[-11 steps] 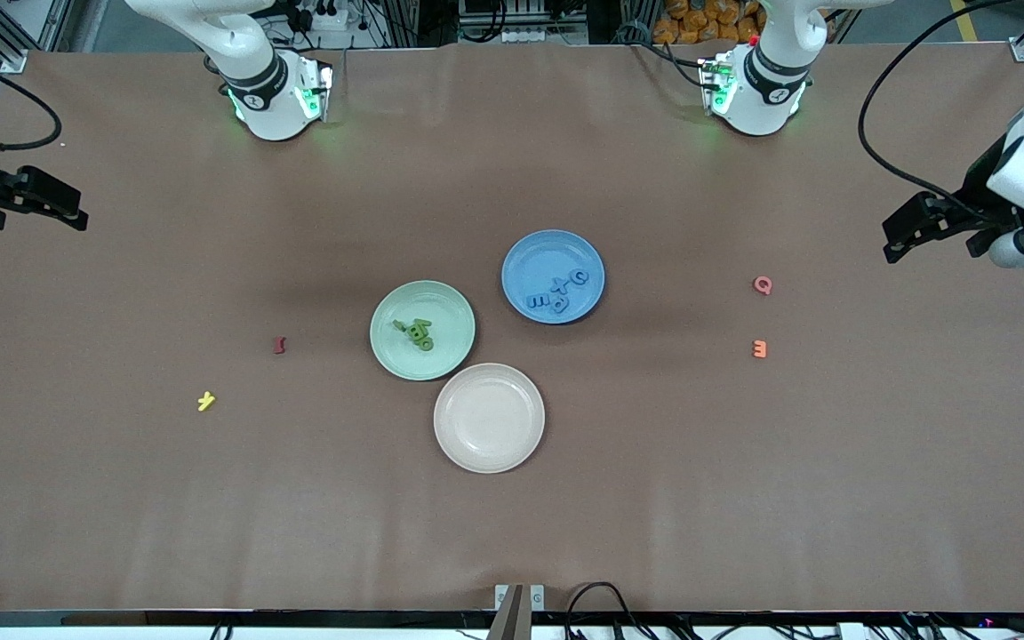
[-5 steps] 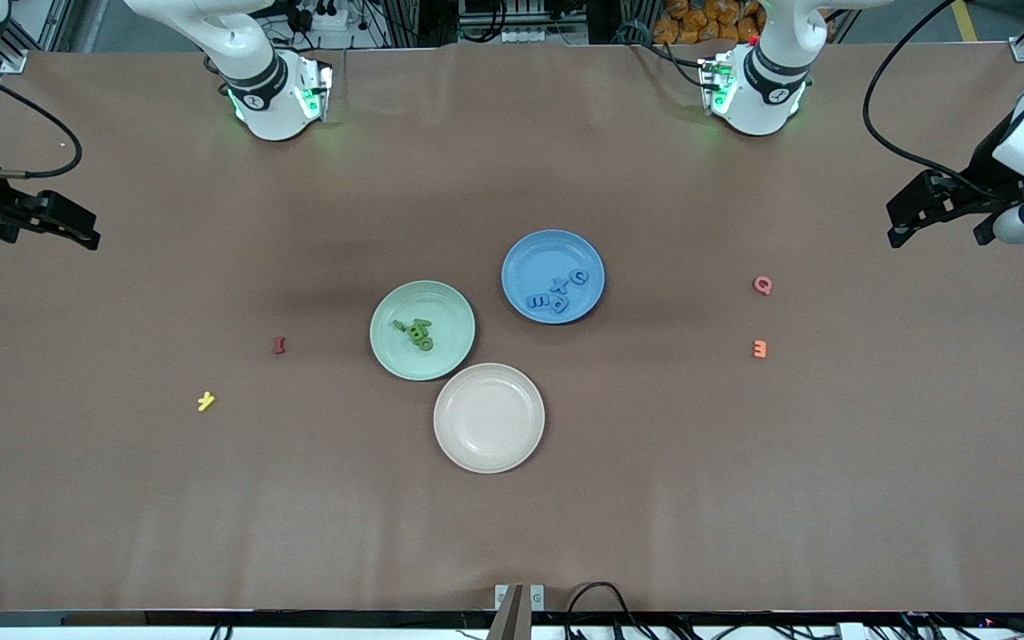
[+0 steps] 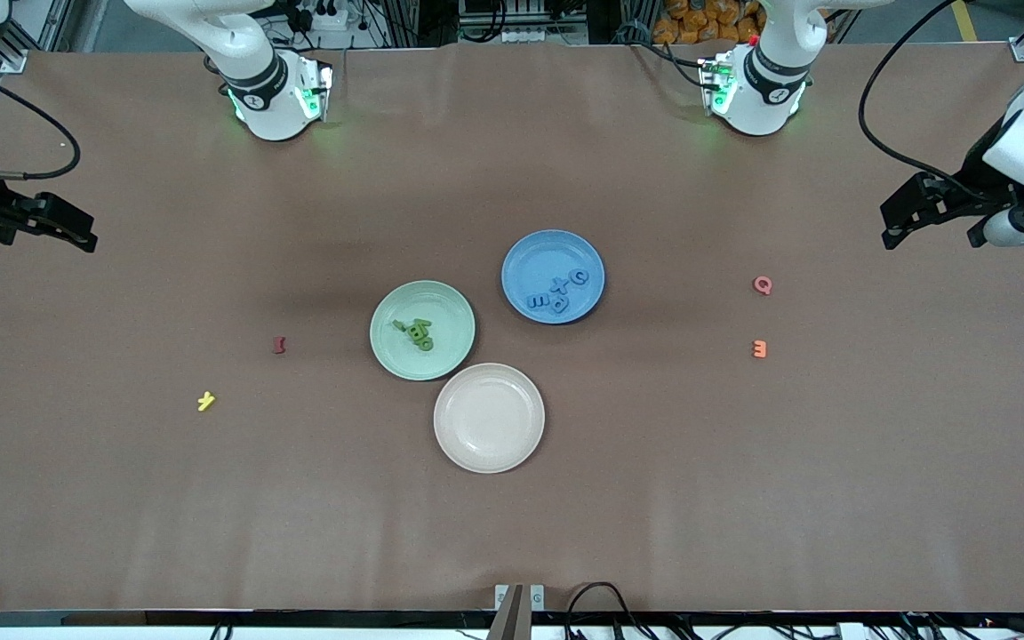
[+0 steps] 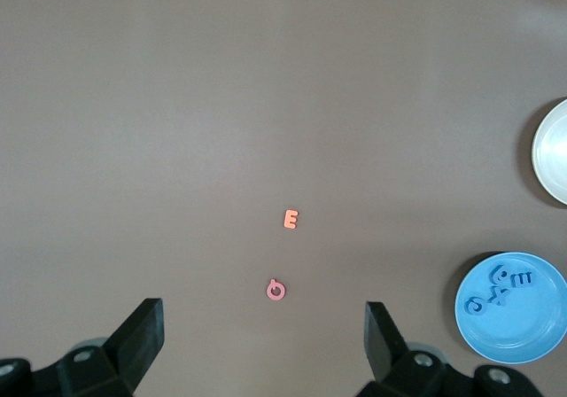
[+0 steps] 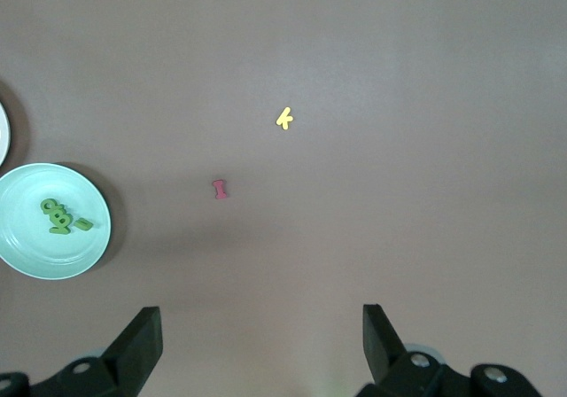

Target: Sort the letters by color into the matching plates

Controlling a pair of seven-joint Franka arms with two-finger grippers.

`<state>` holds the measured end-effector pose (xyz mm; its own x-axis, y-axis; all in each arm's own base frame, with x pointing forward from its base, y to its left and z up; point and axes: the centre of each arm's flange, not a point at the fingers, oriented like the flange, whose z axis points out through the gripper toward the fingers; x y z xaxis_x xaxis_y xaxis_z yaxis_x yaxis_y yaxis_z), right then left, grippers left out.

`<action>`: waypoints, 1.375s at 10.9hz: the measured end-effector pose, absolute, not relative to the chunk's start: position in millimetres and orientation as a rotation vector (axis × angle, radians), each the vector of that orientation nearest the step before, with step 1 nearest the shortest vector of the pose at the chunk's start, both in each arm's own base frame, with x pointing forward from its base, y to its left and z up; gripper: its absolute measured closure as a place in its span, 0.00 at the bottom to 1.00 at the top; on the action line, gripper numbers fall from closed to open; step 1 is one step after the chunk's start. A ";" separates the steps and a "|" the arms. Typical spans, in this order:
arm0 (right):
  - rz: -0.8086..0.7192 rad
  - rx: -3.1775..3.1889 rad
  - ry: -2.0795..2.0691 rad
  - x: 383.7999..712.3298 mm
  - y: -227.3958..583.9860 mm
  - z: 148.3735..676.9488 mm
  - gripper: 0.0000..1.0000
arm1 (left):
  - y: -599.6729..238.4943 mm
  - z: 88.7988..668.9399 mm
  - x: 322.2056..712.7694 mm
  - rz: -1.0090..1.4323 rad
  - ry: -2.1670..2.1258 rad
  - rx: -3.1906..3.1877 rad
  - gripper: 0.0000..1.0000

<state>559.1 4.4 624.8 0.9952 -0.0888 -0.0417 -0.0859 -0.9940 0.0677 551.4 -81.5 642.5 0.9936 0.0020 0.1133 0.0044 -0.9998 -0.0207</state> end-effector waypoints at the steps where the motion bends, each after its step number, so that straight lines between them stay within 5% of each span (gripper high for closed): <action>1: -0.068 3.072 -0.135 559.2 4.3 624.9 0.00 | -82.6 640.6 552.3 -0.180 -0.002 -3.116 0.00; 15: -0.055 3.069 -0.150 560.2 -0.2 625.4 0.00 | -84.6 633.7 554.4 -0.167 0.004 -3.116 0.00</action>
